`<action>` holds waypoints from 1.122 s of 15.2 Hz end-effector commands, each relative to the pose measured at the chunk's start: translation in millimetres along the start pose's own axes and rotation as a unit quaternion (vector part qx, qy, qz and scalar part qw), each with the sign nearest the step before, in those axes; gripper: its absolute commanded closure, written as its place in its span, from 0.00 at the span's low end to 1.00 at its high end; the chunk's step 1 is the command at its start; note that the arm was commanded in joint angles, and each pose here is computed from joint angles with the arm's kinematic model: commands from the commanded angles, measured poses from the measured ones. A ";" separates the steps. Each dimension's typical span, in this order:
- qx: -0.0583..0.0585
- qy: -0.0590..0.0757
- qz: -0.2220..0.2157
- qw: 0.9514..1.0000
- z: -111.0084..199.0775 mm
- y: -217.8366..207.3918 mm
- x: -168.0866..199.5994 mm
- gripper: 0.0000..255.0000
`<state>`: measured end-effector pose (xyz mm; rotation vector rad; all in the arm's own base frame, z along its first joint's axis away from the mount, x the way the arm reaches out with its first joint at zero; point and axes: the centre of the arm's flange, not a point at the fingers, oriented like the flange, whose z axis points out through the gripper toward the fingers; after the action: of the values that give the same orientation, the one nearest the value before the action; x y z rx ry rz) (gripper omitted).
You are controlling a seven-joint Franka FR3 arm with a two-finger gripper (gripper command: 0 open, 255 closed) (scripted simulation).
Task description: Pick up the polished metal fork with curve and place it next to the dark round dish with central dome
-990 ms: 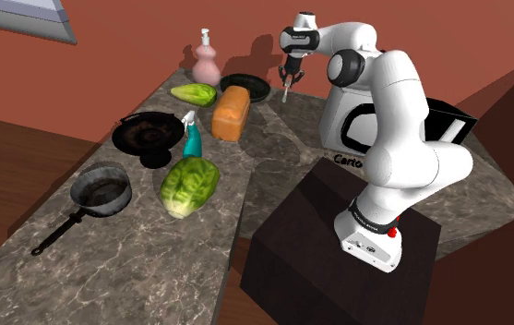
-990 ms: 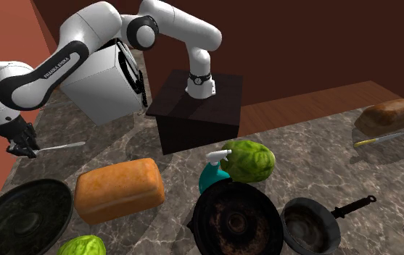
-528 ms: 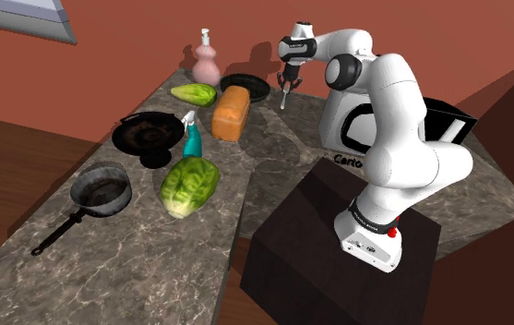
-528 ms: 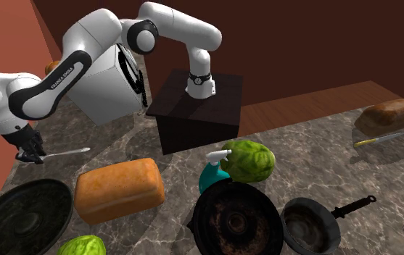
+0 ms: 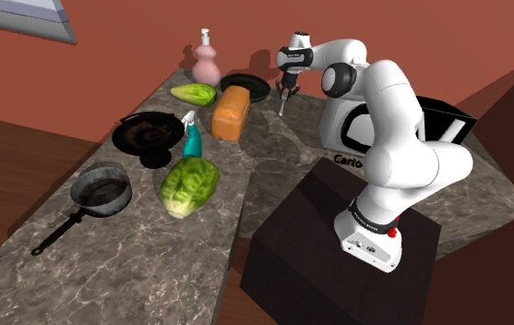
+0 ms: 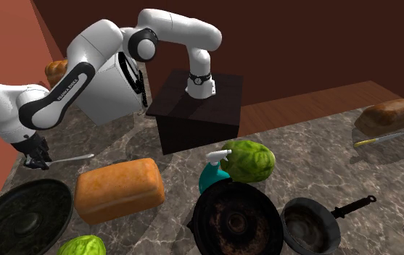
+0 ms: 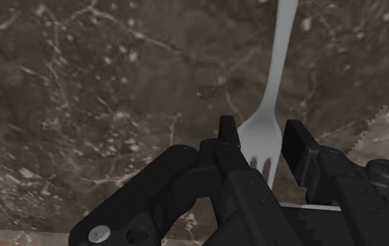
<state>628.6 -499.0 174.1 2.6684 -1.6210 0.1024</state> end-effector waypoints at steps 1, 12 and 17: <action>0.000 0.000 0.000 1.000 8.4 0.1 -1.5 1.00; 0.000 0.000 0.000 1.000 8.4 0.1 -1.4 0.00; 0.000 0.000 0.000 1.000 -31.2 0.1 -1.4 0.00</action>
<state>627.2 -499.0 193.4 2.6682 -1.6212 0.1023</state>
